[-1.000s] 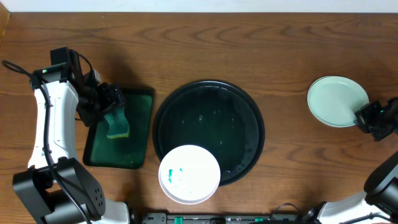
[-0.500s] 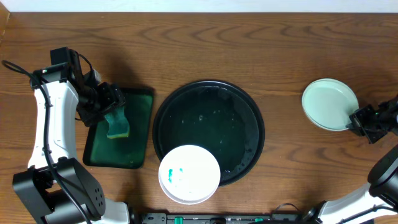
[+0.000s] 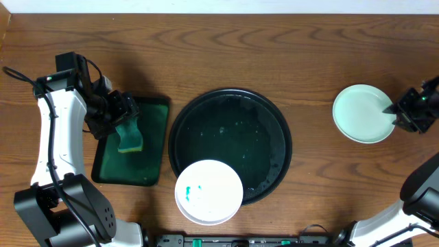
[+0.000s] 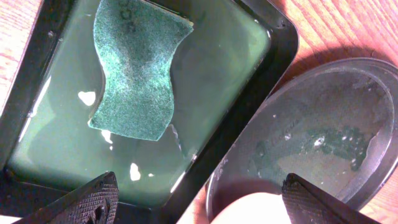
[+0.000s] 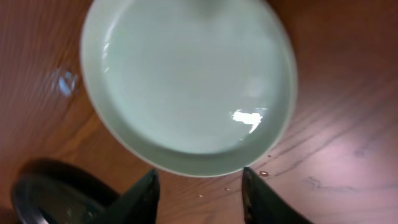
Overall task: Clean dirty plates on tray and stack at the side
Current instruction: 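Move the right gripper back to the last white plate's rim, then slide the white plate to the center of the black tray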
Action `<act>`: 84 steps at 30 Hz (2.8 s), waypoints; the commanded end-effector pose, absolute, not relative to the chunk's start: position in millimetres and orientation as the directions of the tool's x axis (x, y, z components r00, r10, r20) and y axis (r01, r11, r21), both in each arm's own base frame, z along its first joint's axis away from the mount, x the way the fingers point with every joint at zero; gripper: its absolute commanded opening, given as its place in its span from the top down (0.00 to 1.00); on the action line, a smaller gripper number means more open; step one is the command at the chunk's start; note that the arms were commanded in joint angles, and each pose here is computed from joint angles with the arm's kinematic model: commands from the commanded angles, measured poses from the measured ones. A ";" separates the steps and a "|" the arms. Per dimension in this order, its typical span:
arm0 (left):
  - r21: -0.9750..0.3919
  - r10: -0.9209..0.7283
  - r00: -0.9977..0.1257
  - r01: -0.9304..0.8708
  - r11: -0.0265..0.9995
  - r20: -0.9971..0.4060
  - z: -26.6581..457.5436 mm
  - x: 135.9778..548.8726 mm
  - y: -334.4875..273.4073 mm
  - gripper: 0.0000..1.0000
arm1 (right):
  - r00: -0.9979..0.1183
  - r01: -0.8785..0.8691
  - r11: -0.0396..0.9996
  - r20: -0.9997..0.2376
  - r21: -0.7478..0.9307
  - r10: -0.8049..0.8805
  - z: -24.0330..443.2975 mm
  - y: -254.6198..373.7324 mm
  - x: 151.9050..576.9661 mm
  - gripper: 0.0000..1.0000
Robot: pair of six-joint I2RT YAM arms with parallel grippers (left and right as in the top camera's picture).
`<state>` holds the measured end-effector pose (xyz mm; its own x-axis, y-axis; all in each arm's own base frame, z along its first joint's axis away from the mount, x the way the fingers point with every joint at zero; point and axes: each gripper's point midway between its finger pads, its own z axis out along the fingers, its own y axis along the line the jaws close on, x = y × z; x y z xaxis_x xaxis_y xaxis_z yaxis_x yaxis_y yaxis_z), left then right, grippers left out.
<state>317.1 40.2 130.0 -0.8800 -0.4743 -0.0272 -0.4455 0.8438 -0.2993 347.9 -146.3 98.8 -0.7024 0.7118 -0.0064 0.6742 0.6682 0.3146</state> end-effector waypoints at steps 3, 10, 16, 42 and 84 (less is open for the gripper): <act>-0.321 -0.465 -0.883 -0.423 0.848 -0.064 141.3 323.0 40.3 0.15 | -0.806 0.523 0.783 -0.102 0.335 0.582 121.8 -114.7 369.8 0.58; -0.321 -0.464 -0.883 -0.422 0.848 -0.065 141.3 323.1 40.4 0.15 | -0.914 0.253 0.901 -0.219 0.354 0.343 152.4 -44.0 386.0 0.52; -0.310 -0.455 -0.887 -0.414 0.856 -0.071 140.8 322.9 42.1 0.15 | -0.974 0.021 0.937 -0.205 0.348 0.098 159.7 49.5 372.4 0.31; -0.310 -0.455 -0.887 -0.411 0.857 -0.083 141.1 325.4 43.1 0.15 | -0.952 -0.219 0.893 0.116 0.392 -0.284 56.4 228.1 219.0 0.43; -0.310 -0.456 -0.887 -0.413 0.856 -0.078 141.0 324.4 42.7 0.24 | -0.960 -0.204 0.933 0.127 0.297 -0.250 6.0 250.8 167.9 0.99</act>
